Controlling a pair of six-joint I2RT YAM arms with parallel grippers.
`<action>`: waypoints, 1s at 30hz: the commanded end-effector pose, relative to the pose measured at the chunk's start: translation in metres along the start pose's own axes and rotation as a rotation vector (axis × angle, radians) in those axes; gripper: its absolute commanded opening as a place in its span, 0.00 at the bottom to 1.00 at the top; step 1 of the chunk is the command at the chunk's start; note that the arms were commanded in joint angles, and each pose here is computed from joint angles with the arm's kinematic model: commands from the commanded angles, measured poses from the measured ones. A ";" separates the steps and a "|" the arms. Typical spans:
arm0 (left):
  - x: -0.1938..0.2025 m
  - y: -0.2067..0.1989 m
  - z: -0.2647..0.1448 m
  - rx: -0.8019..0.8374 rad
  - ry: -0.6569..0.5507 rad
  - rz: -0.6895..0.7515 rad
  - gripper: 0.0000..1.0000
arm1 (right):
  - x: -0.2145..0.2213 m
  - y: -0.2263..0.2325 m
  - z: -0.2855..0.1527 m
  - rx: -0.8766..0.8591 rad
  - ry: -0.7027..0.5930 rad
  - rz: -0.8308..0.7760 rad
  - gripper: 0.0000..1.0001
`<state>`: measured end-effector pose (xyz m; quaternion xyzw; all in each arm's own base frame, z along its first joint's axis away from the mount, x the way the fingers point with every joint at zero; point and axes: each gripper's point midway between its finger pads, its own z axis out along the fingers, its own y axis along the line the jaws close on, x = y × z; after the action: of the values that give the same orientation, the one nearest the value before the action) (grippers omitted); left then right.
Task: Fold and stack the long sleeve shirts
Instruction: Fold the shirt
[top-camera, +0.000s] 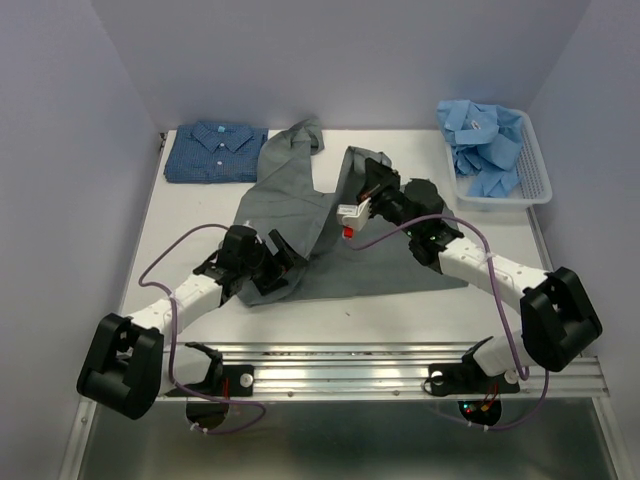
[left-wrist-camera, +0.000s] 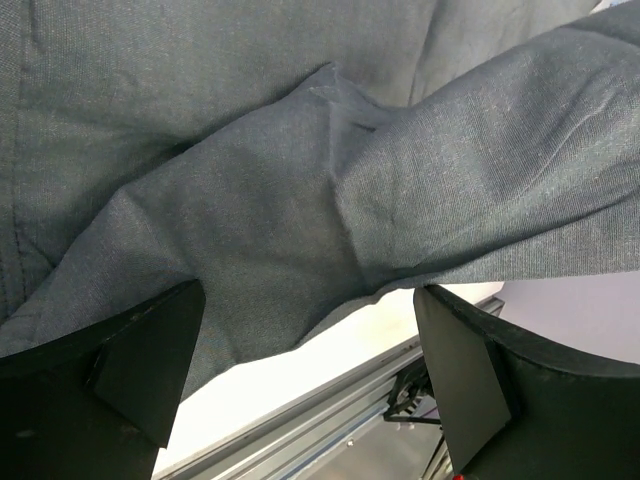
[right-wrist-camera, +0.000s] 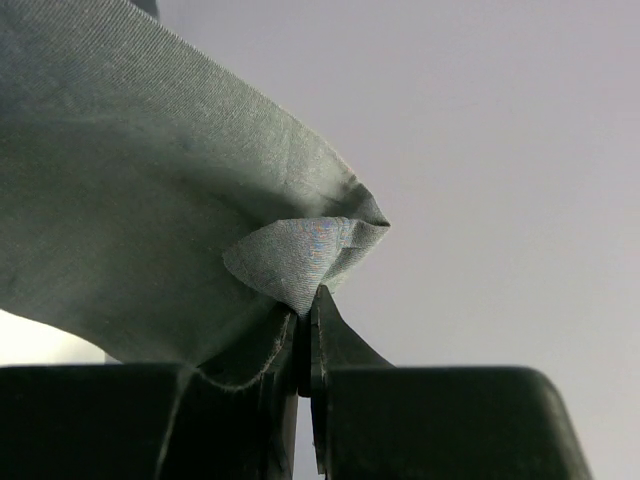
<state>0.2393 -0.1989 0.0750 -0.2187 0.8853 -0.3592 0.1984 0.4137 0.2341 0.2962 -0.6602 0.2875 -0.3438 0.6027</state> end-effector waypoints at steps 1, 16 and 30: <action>-0.003 -0.016 -0.007 0.068 -0.025 0.012 0.99 | -0.006 -0.051 -0.003 0.197 -0.046 -0.014 0.05; -0.029 -0.039 -0.024 0.047 -0.097 0.126 0.99 | -0.043 -0.132 0.027 0.385 -0.296 -0.032 0.08; -0.040 -0.034 -0.023 -0.035 -0.112 0.146 0.99 | -0.017 -0.052 0.008 0.299 -0.135 0.203 0.08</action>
<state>0.2585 -0.1951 0.1093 -0.1746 0.8942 -0.3338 0.2419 0.4170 0.2835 0.3341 -0.6210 0.2183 -0.2700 0.7027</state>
